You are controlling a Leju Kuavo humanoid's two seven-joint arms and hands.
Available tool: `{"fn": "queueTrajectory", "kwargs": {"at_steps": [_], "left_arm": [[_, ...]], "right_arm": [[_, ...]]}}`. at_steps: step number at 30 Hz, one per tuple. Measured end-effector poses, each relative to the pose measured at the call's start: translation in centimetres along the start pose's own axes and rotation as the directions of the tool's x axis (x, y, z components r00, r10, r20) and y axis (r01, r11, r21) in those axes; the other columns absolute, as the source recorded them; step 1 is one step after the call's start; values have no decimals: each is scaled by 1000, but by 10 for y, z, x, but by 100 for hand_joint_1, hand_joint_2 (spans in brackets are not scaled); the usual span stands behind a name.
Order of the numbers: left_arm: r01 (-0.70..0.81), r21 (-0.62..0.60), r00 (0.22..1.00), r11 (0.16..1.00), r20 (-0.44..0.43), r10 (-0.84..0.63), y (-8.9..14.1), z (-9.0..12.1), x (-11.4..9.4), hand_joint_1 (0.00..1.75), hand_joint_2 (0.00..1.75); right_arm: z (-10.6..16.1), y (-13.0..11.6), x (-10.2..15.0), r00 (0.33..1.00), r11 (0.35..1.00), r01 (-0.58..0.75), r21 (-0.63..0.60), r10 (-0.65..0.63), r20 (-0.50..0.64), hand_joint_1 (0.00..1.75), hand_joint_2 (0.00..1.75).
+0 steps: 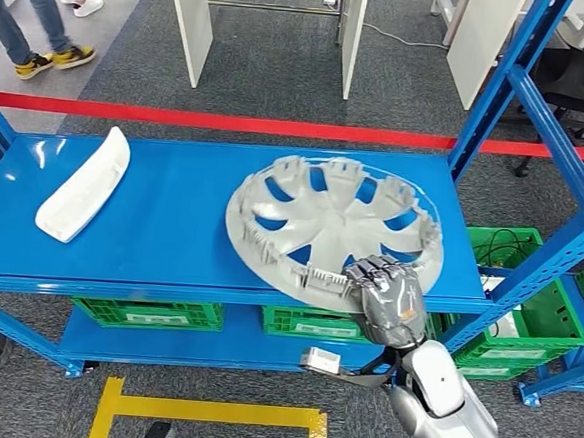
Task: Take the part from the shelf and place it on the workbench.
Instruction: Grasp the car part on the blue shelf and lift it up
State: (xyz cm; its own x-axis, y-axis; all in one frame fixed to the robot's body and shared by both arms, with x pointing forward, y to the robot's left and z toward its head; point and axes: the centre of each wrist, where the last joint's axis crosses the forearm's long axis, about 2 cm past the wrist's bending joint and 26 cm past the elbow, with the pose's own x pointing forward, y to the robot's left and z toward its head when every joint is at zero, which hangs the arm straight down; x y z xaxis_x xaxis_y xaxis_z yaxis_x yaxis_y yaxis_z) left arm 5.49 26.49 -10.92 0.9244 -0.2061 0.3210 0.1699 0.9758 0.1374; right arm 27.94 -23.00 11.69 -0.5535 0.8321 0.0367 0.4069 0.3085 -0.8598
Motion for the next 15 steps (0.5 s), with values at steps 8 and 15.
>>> {"fn": "queueTrajectory", "kwargs": {"at_steps": [8, 15], "left_arm": [[-13, 11, 1000, 1000, -5, 13, -1, 0, -1, 0, 0], [-21, 20, 1000, 1000, 2, 21, -1, 1, -2, 0, 0]], "right_arm": [[1, -27, 14, 998, 990, -45, -137, 50, 29, 175, 175], [-2, -47, 20, 996, 970, -54, -236, 71, 62, 175, 175]]}}
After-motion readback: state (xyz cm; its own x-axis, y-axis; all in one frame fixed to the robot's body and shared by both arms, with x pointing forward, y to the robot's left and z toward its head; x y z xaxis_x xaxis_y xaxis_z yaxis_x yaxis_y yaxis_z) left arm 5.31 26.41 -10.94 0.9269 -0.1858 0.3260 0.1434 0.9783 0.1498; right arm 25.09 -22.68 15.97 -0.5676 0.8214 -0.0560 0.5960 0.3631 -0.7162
